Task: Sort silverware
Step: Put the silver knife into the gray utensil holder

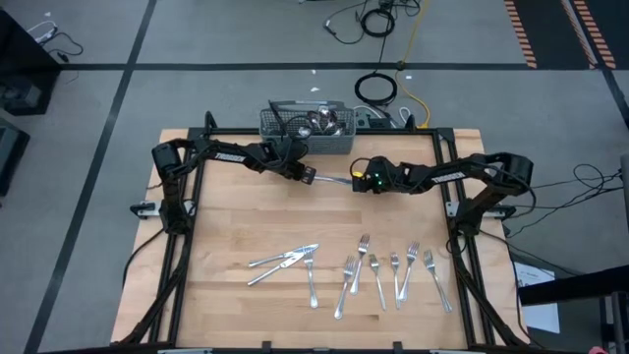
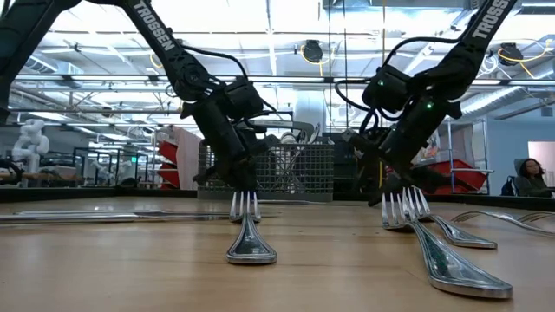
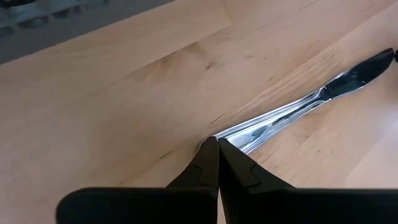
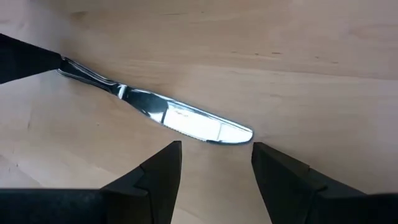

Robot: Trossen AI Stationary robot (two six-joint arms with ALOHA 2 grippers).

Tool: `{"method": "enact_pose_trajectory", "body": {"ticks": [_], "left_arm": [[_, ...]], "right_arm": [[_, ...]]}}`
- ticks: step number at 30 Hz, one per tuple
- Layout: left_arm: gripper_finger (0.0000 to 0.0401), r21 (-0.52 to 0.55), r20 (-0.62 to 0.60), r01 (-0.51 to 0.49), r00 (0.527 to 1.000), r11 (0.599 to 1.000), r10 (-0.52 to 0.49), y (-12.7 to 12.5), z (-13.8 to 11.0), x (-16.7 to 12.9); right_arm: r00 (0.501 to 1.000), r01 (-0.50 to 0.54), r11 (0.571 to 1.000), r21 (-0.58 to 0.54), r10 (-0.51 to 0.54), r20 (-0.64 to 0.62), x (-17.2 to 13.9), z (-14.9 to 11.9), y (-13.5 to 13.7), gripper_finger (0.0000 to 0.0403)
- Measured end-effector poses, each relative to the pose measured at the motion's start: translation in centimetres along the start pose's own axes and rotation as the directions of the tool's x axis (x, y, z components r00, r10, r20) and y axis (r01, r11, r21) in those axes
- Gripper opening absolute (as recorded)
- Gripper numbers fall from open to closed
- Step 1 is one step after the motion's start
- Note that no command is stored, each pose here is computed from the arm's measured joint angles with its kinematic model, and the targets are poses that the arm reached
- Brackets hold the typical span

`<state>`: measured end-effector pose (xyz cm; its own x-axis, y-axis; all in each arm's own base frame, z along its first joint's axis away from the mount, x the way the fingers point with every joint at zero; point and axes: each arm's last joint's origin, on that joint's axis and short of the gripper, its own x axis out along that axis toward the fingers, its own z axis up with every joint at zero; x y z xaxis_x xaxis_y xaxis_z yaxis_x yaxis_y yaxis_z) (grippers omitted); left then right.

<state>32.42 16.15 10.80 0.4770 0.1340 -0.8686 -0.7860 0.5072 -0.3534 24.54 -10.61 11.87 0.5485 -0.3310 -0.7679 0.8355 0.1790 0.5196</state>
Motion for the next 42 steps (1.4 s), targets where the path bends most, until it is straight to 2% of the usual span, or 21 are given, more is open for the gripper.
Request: {"method": "enact_pose_trajectory", "body": {"ticks": [17,21,23,32,42], "left_arm": [[0.0001,0.0,0.003,-0.005,1.0,1.0,0.005,0.0,0.0,0.0],[0.0001,0.0,0.003,-0.005,1.0,1.0,0.005,0.0,0.0,0.0],[0.0001,0.001,0.002,-0.005,1.0,1.0,0.005,0.0,0.0,0.0],[0.0001,0.0,-0.001,-0.001,1.0,1.0,0.001,0.0,0.0,0.0],[0.0001,0.0,-0.002,-0.001,1.0,1.0,0.001,0.0,0.0,0.0]], "right_arm": [[1.0,-0.008,1.0,0.0,0.008,0.02,0.8,0.6,-0.3,0.0189],[0.997,0.069,0.997,0.02,-0.069,-0.032,0.8,0.6,-1.2,0.0189],[0.996,0.076,0.996,0.035,-0.075,-0.043,0.8,0.9,-1.5,0.0189],[0.994,0.029,0.996,0.082,-0.02,-0.109,0.9,2.7,-2.8,0.0189],[0.994,0.041,0.997,0.069,-0.034,-0.103,0.8,3.2,-3.3,0.0189]]}}
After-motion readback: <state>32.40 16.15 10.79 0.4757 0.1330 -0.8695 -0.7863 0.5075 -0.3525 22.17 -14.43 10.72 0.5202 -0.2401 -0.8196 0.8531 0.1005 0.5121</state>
